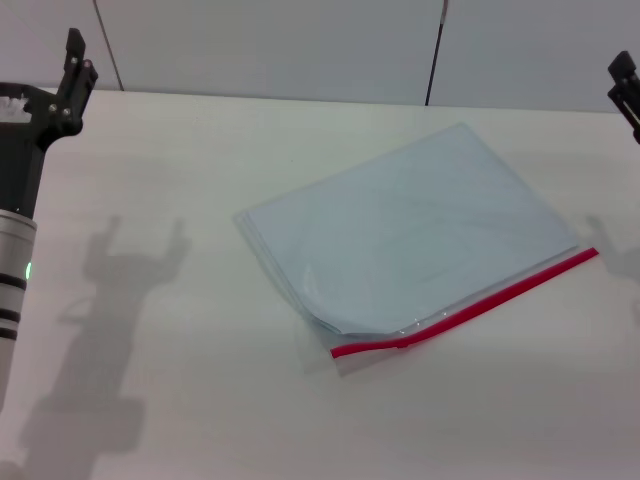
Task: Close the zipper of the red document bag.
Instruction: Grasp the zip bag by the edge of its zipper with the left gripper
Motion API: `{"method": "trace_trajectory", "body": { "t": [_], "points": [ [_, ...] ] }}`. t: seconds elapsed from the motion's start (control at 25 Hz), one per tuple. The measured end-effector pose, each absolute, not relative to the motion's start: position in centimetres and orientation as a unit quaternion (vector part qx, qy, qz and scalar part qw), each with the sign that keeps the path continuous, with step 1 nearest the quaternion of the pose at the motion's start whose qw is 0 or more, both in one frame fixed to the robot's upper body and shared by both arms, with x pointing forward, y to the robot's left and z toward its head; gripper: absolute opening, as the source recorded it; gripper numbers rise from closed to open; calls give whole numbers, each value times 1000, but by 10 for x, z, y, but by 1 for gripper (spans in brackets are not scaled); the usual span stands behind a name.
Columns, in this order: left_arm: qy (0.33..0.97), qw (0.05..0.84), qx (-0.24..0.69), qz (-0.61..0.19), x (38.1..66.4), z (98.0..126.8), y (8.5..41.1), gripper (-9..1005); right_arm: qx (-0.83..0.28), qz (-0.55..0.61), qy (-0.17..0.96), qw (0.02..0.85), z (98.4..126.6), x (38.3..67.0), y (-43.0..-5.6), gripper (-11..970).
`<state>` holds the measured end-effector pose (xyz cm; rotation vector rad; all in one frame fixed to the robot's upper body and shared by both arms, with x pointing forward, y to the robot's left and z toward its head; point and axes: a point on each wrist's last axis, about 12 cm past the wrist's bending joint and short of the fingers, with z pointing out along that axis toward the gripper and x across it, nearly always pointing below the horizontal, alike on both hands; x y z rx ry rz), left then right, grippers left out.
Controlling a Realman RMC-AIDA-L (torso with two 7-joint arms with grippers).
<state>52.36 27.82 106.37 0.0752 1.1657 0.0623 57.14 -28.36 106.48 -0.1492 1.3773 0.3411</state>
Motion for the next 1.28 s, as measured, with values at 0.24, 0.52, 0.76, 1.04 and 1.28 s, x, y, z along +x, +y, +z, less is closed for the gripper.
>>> {"method": "trace_trajectory", "body": {
  "t": [0.24, 0.52, 0.76, 1.04, 1.28],
  "points": [
    [576, 817, 28, 7, 528, 1060, 273, 837, -55, 156, 636, 754, 1063, 570, -290, 837],
    [619, 776, 94, -70, 541, 1066, 261, 833, -46, 195, 656, 728, 1066, 577, -301, 834],
    [651, 720, 202, -128, 544, 1068, 240, 830, -49, 194, 657, 727, 1067, 577, -303, 830],
    [688, 610, 356, -166, 541, 1069, 212, 826, -48, 190, 658, 727, 1066, 576, -305, 827],
    [700, 541, 427, -189, 530, 1088, 199, 823, -47, 184, 662, 725, 1065, 576, -307, 824]
  ]
}}
